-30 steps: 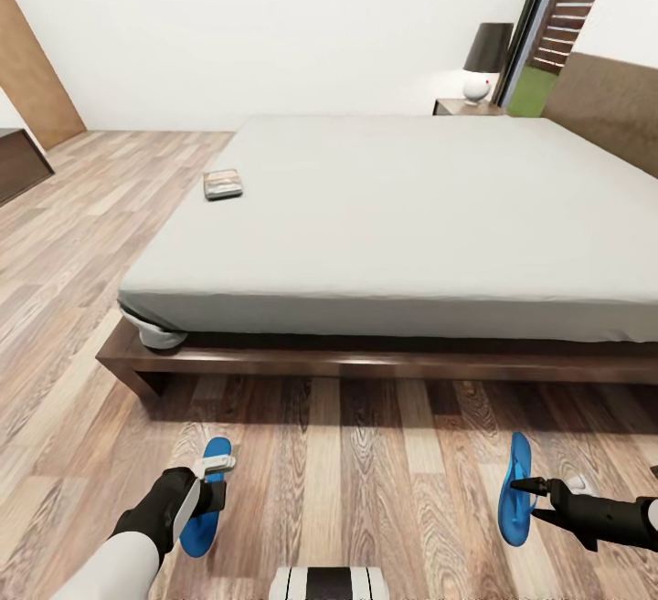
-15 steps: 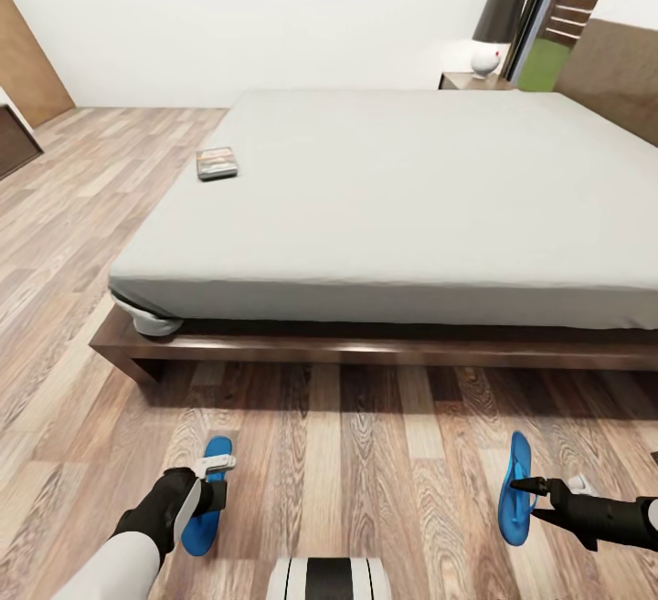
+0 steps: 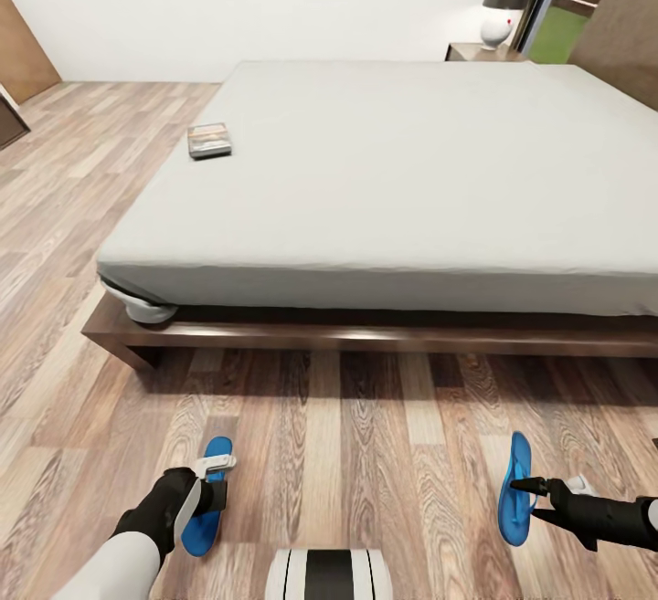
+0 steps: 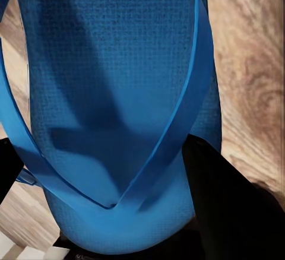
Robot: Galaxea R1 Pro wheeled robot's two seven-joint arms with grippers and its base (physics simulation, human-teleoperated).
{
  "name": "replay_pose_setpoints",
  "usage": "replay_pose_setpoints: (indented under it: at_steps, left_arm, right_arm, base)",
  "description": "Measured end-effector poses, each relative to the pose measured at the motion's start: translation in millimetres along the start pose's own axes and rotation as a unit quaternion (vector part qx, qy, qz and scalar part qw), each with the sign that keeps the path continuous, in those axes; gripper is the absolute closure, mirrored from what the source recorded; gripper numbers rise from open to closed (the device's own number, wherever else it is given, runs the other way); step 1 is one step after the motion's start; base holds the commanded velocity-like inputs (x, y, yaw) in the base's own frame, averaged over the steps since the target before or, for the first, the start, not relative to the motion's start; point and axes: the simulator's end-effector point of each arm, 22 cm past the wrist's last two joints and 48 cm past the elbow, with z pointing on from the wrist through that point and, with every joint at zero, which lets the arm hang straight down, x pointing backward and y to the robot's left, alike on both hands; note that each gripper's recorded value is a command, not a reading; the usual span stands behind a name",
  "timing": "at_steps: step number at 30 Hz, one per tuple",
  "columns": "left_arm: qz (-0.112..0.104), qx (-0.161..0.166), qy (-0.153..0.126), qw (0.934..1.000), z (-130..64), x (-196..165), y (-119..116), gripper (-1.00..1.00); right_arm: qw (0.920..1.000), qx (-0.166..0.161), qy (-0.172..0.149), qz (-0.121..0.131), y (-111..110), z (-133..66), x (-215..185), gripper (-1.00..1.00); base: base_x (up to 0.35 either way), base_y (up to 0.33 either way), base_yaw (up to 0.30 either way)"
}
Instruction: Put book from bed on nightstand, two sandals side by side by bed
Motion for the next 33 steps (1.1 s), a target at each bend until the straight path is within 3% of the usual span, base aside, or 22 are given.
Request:
replay_pose_setpoints:
  at_steps: [7,19,33]
  left_arm:
    - [0.0,-0.002,0.014,0.9999,11.1,10.8,1.3,1.0]
    - [0.0,-0.002,0.013,0.9999,11.0,10.6,1.3,1.0]
    - [0.0,-0.002,0.013,0.9999,10.8,10.1,1.4,1.0]
  right_arm:
    - [0.9999,0.009,0.009,0.007,-10.4,7.8,3.5,1.0]
    - [0.9999,0.008,0.008,0.008,-10.1,7.8,3.3,1.0]
    - [0.9999,0.008,0.008,0.008,-10.2,7.7,3.4,1.0]
  base:
    - [0.0,0.0,0.0]
    - [0.004,0.0,0.0]
    - [0.159,0.077,0.0]
